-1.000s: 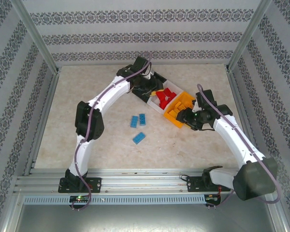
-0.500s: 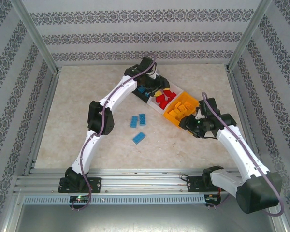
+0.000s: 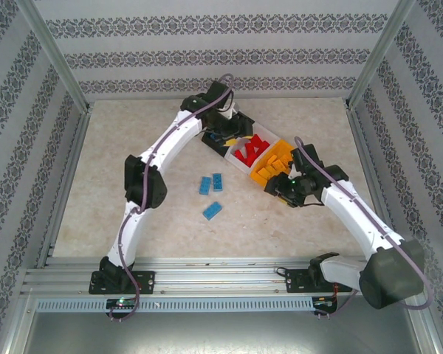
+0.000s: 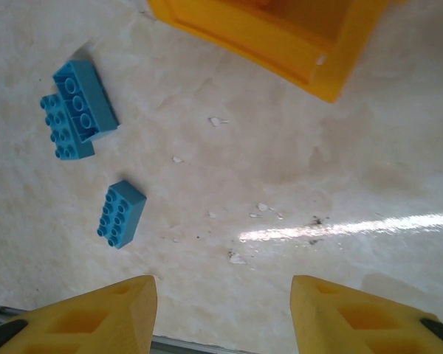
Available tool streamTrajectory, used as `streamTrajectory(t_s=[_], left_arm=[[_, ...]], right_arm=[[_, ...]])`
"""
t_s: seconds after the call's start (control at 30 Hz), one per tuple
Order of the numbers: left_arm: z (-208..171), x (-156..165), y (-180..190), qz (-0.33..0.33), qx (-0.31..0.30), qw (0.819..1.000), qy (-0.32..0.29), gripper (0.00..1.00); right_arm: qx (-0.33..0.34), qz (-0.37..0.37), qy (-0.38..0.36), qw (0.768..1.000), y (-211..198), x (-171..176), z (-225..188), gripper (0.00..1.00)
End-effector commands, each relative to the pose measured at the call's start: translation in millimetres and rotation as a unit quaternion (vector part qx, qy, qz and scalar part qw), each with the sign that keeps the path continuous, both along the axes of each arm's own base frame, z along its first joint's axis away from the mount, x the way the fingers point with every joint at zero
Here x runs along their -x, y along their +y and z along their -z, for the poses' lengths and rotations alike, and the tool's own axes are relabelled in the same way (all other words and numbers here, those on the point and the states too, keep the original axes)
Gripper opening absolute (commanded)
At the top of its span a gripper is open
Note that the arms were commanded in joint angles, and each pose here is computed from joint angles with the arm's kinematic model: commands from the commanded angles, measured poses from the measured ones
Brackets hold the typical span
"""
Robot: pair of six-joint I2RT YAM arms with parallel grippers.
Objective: Sort the legos into containers by color
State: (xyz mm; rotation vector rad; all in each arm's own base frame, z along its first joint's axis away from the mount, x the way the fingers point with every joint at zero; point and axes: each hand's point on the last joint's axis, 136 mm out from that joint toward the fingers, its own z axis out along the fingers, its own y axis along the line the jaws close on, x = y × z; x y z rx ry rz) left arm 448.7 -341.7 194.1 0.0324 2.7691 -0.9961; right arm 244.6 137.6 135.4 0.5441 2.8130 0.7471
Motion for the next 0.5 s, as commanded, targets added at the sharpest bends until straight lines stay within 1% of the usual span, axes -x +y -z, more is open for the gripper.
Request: streamTrajectory(t_s=[0.0, 0.07, 0.17, 0.2, 0.3, 0.37, 0.47], left_arm=[[-5, 30, 55, 0.029, -0.114, 0.993, -0.028, 0.67], [10, 48, 81, 0.027, -0.17, 0.985, -0.025, 0.68], [30, 71, 111, 0.022, -0.223, 0.975, -0.015, 0.67], [42, 79, 118, 0.021, -0.233, 0.972, -0.003, 0.67], [58, 94, 119, 0.014, -0.223, 0.975, 0.015, 0.65], [66, 97, 117, 0.009, -0.222, 0.975, 0.019, 0.64], [77, 96, 107, 0.02, -0.231, 0.972, 0.023, 0.63]], right_arm=[[-0.001, -0.005, -0.024, 1.0, 11, -17, -10, 0.51], [-0.009, -0.011, -0.023, 1.0, 19, -23, -10, 0.51], [-0.014, -0.023, -0.022, 0.999, 28, -29, -11, 0.51], [-0.013, -0.027, -0.022, 0.999, 31, -30, -11, 0.51], [-0.013, -0.038, -0.02, 0.999, 38, -34, -10, 0.51], [-0.014, -0.043, -0.018, 0.999, 41, -34, -9, 0.51], [-0.015, -0.046, -0.013, 0.999, 44, -34, -6, 0.51]])
